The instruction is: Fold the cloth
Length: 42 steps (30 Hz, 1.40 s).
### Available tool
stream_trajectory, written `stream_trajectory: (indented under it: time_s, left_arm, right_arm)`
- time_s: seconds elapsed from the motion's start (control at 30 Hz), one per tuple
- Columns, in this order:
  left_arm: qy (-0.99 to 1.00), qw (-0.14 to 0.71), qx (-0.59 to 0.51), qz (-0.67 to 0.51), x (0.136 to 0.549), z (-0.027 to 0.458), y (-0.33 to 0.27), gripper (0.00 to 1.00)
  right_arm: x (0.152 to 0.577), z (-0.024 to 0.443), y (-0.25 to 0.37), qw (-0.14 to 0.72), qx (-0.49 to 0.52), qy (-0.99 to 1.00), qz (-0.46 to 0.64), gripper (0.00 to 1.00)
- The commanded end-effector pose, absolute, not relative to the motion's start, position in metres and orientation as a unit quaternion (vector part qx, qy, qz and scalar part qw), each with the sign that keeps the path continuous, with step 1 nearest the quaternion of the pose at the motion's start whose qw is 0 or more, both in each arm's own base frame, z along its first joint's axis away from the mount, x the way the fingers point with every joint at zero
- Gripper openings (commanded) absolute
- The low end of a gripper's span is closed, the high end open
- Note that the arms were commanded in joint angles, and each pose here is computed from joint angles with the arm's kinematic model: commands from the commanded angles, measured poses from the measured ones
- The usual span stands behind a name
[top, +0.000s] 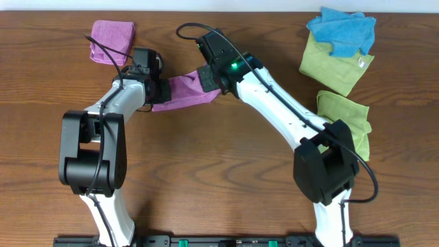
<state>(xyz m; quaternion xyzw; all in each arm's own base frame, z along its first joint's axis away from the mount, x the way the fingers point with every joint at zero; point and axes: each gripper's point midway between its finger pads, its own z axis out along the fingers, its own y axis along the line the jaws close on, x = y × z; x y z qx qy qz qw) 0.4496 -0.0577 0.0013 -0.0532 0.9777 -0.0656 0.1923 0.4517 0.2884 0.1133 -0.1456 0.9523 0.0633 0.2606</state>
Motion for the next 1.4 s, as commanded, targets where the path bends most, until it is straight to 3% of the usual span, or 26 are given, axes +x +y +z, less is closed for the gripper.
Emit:
stream_trajectory:
  time_s: [0.0,0.6,0.97,1.37]
  left_arm:
    - [0.983,0.165,-0.057,-0.066,0.441,-0.020,-0.059,0.06]
    - [0.983,0.137,-0.063,-0.106,0.430,-0.021,-0.073,0.06]
    - [0.972,0.142,-0.078,-0.172,0.436,-0.012,-0.094,0.06]
    - [0.965,0.194,-0.098,-0.148,0.464,0.021,-0.065,0.06]
  right_arm:
    - [0.467,0.105,0.258,0.265,-0.127,0.956,0.010,0.02]
    - [0.464,0.088,0.237,0.253,-0.100,0.960,-0.062,0.02]
    - [0.456,0.081,0.264,0.269,-0.130,0.951,-0.077,0.02]
    - [0.455,0.081,0.270,0.272,-0.131,0.951,-0.070,0.02]
